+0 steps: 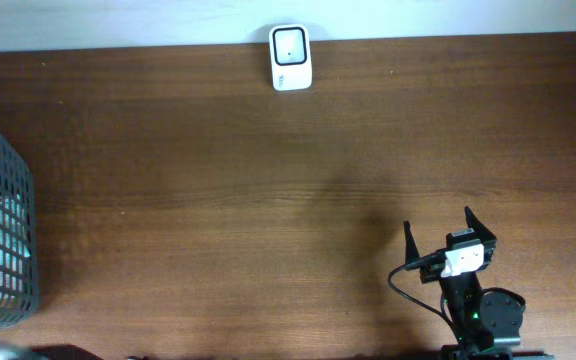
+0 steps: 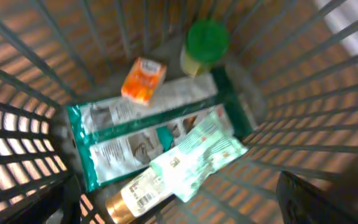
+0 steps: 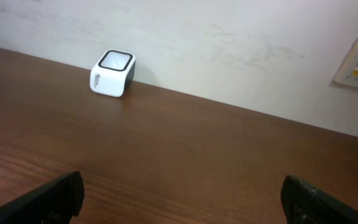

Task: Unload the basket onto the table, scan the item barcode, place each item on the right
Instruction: 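Reach the left gripper into the basket and grasp the mint-green sachet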

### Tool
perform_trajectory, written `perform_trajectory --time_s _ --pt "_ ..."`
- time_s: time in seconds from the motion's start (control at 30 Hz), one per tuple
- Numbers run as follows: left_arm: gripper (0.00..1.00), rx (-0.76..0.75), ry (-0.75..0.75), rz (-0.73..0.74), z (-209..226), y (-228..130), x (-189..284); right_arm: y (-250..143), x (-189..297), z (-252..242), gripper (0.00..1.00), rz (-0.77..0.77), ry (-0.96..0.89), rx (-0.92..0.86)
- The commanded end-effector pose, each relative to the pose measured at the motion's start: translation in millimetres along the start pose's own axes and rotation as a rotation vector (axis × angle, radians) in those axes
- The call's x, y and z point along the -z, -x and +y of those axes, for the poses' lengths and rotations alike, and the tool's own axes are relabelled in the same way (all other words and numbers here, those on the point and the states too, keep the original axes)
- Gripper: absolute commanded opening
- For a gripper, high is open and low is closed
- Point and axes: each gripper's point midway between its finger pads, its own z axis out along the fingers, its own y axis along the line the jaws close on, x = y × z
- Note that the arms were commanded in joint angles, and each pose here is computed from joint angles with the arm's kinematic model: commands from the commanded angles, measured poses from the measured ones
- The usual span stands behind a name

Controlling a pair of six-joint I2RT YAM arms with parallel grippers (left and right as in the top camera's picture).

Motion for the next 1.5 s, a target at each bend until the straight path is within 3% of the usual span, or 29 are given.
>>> perform_trajectory --time_s 0.0,0.07,0.23,0.37,0.47,0.53,0.7,0.73,0.87,0.93,1.13,1.2,1.33,1.4,1.47 --pt "0.95 -0.128 -0.119 0.183 -11 -26 -57 -2 0 4 0.98 0.001 0.016 -0.007" --pt "0.92 -0.192 -0.178 0.265 -16 -41 -88 -2 0 4 0.98 0.001 0.016 -0.007" --pt "0.92 -0.318 -0.248 0.312 -20 -53 -122 -2 0 4 0.98 0.001 0.016 -0.007" --pt "0.92 -0.347 -0.270 0.369 -19 -68 -154 -2 0 4 0.98 0.001 0.016 -0.007" --pt "0.87 -0.357 -0.278 0.420 -20 -84 -180 -2 0 4 0.98 0.001 0.016 -0.007" --pt "0.78 -0.363 -0.300 0.431 -27 -90 -193 -2 0 4 0.98 0.001 0.016 -0.007" --pt "0.76 -0.406 -0.332 0.504 -50 -120 -219 -2 0 4 0.98 0.001 0.016 -0.007" --pt "0.72 -0.415 -0.333 0.507 -53 -123 -223 -2 0 4 0.98 0.001 0.016 -0.007" --pt "0.34 -0.420 -0.334 0.502 -55 -123 -224 -2 0 4 0.98 0.001 0.016 -0.007" --pt "0.27 -0.413 -0.333 0.496 -57 -118 -221 -2 0 4 0.98 0.001 0.016 -0.008" --pt "0.02 -0.387 -0.331 0.345 -79 -42 -172 -2 0 4 0.98 0.001 0.016 -0.007" --pt "0.00 -0.366 -0.345 0.281 -88 -19 -149 -2 0 4 0.98 0.001 0.016 -0.008" --pt "0.00 -0.333 -0.535 -0.008 -137 55 -18 -2 0 4 0.98 0.001 0.016 -0.008" --pt "0.00 -0.346 -0.707 -0.115 -167 59 70 -2 0 4 0.98 0.001 0.016 -0.007" --pt "0.00 -0.405 -0.820 -0.160 -189 43 127 -2 0 4 0.98 0.001 0.016 -0.007"
